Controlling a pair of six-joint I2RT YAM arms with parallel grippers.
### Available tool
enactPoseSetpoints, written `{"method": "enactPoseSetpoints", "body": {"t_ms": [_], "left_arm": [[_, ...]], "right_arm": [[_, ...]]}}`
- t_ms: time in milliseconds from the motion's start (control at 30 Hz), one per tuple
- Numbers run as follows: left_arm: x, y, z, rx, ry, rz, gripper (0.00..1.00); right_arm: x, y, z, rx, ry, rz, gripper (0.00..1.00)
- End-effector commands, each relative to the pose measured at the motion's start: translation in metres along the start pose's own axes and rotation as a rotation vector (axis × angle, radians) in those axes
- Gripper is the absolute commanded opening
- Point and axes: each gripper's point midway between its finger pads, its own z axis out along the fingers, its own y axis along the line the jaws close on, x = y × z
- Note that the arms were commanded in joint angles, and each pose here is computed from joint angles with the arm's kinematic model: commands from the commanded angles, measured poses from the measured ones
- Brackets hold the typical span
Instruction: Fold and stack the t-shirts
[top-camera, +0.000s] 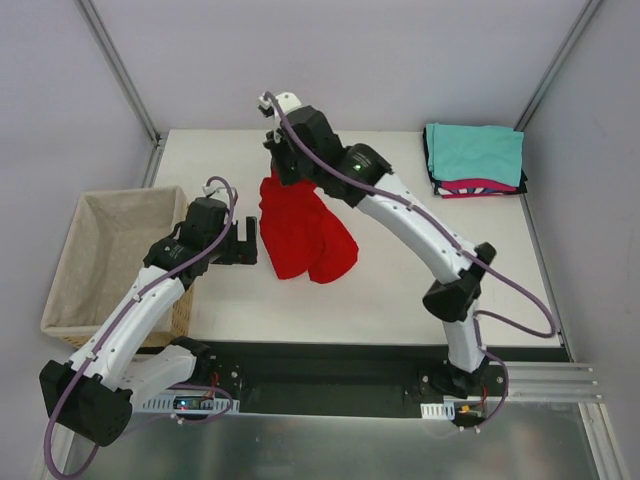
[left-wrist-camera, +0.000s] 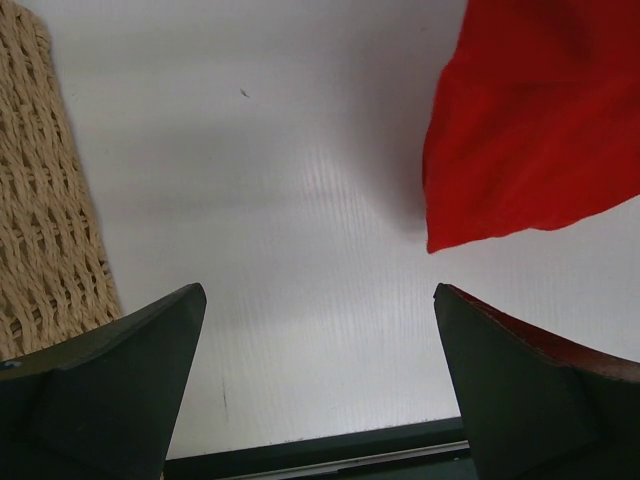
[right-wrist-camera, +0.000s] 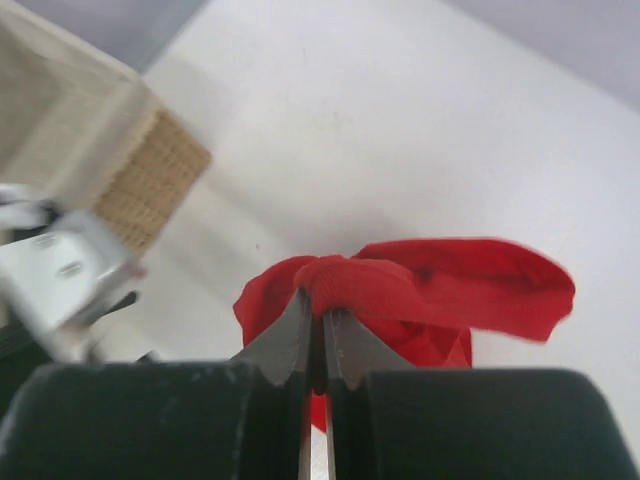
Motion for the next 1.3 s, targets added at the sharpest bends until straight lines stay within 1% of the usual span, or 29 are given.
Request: {"method": "enactPoseSetpoints", "body": {"t_ms": [0, 33, 67, 133, 300, 400, 433, 500, 567, 633, 733, 767, 833, 867, 900, 967, 1000, 1067, 1100, 1167, 1200, 1233, 1267], "left_arm": [[-0.003, 0.003, -0.003, -0.017, -0.024, -0.011, 0.99], [-0.003, 0.003, -0.003, -0.018, -0.025, -0.011, 0.99], [-0.003, 0.003, -0.003, -0.018, -0.025, -0.011, 0.99], [-0.003, 0.003, -0.003, -0.02, -0.027, -0.011, 0.99], [-0.003, 0.004, -0.003, -0.024, -0.027, -0.013, 0.99], [-0.004, 0.005, -0.004, -0.03, -0.034, -0.014, 0.99], [-0.004, 0.006, -0.004, -0.031, -0.036, -0.014, 0.99], [-0.005, 0.006, -0.006, -0.032, -0.045, -0.015, 0.99], [-0.004, 0.007, -0.006, -0.035, -0.044, -0.015, 0.99], [-0.004, 0.007, -0.006, -0.037, -0.044, -0.015, 0.99], [-0.004, 0.007, -0.006, -0.034, -0.044, -0.014, 0.99], [-0.004, 0.006, -0.006, -0.031, -0.046, -0.013, 0.99], [-0.005, 0.006, -0.007, -0.028, -0.048, -0.014, 0.99], [-0.005, 0.005, -0.007, -0.026, -0.048, -0.015, 0.99], [-0.005, 0.005, -0.007, -0.026, -0.049, -0.015, 0.99], [-0.005, 0.005, -0.007, -0.026, -0.049, -0.015, 0.99], [-0.005, 0.005, -0.007, -0.025, -0.047, -0.015, 0.99], [-0.005, 0.005, -0.007, -0.026, -0.049, -0.014, 0.99], [-0.005, 0.005, -0.008, -0.025, -0.051, -0.014, 0.99], [-0.006, 0.006, -0.009, -0.027, -0.056, -0.014, 0.99], [-0.006, 0.006, -0.01, -0.027, -0.061, -0.015, 0.99], [-0.006, 0.006, -0.009, -0.029, -0.06, -0.015, 0.99], [-0.006, 0.007, -0.01, -0.03, -0.061, -0.015, 0.99]], "right_arm": [[-0.097, 0.0, -0.125, -0.013, -0.349, -0.067, 0.01], [-0.103, 0.007, -0.14, -0.026, -0.383, -0.074, 0.01], [-0.117, 0.001, -0.163, -0.011, -0.438, -0.071, 0.01], [-0.127, 0.003, -0.186, -0.015, -0.485, -0.075, 0.01], [-0.177, -0.013, -0.26, 0.039, -0.706, -0.087, 0.01], [-0.197, -0.026, -0.293, 0.077, -0.815, -0.054, 0.01], [-0.198, -0.028, -0.298, 0.082, -0.825, -0.058, 0.01], [-0.206, -0.032, -0.325, 0.054, -0.902, -0.031, 0.01], [-0.211, -0.027, -0.332, 0.032, -0.938, -0.033, 0.01], [-0.216, -0.029, -0.344, 0.049, -0.954, -0.05, 0.01], [-0.202, -0.038, -0.325, 0.127, -0.882, -0.064, 0.01], [-0.184, -0.045, -0.301, 0.193, -0.802, -0.076, 0.01], [-0.162, -0.051, -0.275, 0.261, -0.727, -0.091, 0.01], [-0.152, -0.058, -0.271, 0.302, -0.703, -0.076, 0.01], [-0.13, -0.055, -0.242, 0.315, -0.634, -0.107, 0.01], [-0.119, -0.053, -0.225, 0.312, -0.599, -0.099, 0.01], [-0.123, -0.052, -0.225, 0.306, -0.606, -0.081, 0.01], [-0.13, -0.046, -0.225, 0.28, -0.592, -0.096, 0.01], [-0.149, -0.04, -0.233, 0.265, -0.629, -0.08, 0.01], [-0.163, -0.03, -0.242, 0.234, -0.651, -0.108, 0.01], [-0.167, -0.015, -0.238, 0.213, -0.662, -0.13, 0.01], [-0.187, -0.015, -0.262, 0.216, -0.741, -0.137, 0.01], [-0.192, -0.013, -0.268, 0.229, -0.766, -0.144, 0.01]]}}
